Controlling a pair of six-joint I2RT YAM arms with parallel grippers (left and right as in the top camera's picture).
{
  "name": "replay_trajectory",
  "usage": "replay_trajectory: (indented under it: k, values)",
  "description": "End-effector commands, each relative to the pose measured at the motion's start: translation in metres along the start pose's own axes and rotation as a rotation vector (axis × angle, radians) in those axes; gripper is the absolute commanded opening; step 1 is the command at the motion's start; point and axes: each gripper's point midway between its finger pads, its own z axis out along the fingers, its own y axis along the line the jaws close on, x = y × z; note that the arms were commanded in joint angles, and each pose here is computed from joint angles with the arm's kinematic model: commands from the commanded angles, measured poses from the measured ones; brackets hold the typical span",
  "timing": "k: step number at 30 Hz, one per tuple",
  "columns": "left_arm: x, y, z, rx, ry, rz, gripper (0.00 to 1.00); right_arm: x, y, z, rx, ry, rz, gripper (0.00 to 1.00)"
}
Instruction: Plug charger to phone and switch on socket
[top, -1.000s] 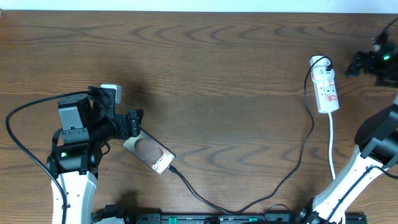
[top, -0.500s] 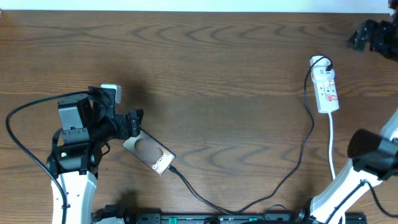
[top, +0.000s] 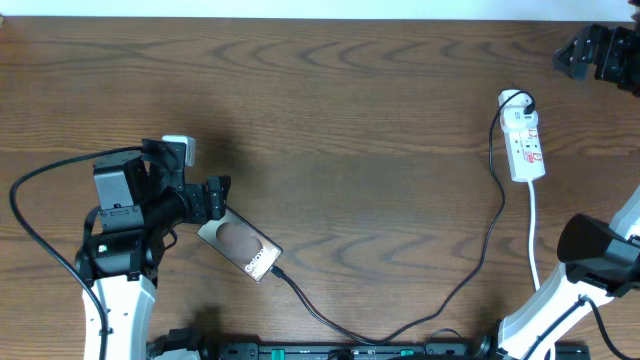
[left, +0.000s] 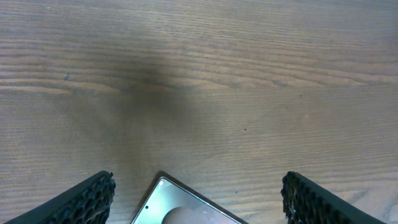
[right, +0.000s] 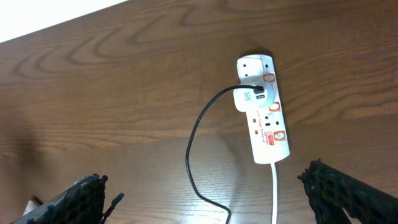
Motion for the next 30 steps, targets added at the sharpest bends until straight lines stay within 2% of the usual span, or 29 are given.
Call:
replay_trajectory:
  k: [1,17,27,30]
  values:
    - [-0.006,-0.003,-0.002,0.006,-0.015,0.025,0.86,0.0,0.004,0.0,-0.017,0.001,0.013,0.99]
    - [-0.009,-0.009,-0.02,-0.005,-0.062,0.048,0.86,0.0,0.004,0.0,-0.017,0.001,0.013,0.99]
    - [0.011,-0.049,-0.047,0.067,-0.078,0.14,0.86,0.0,0.004,0.0,-0.017,0.001,0.013,0.99]
    - [0.019,-0.055,-0.05,0.047,-0.077,0.185,0.86,0.0,0.004,0.0,-0.017,0.001,0.013,0.99]
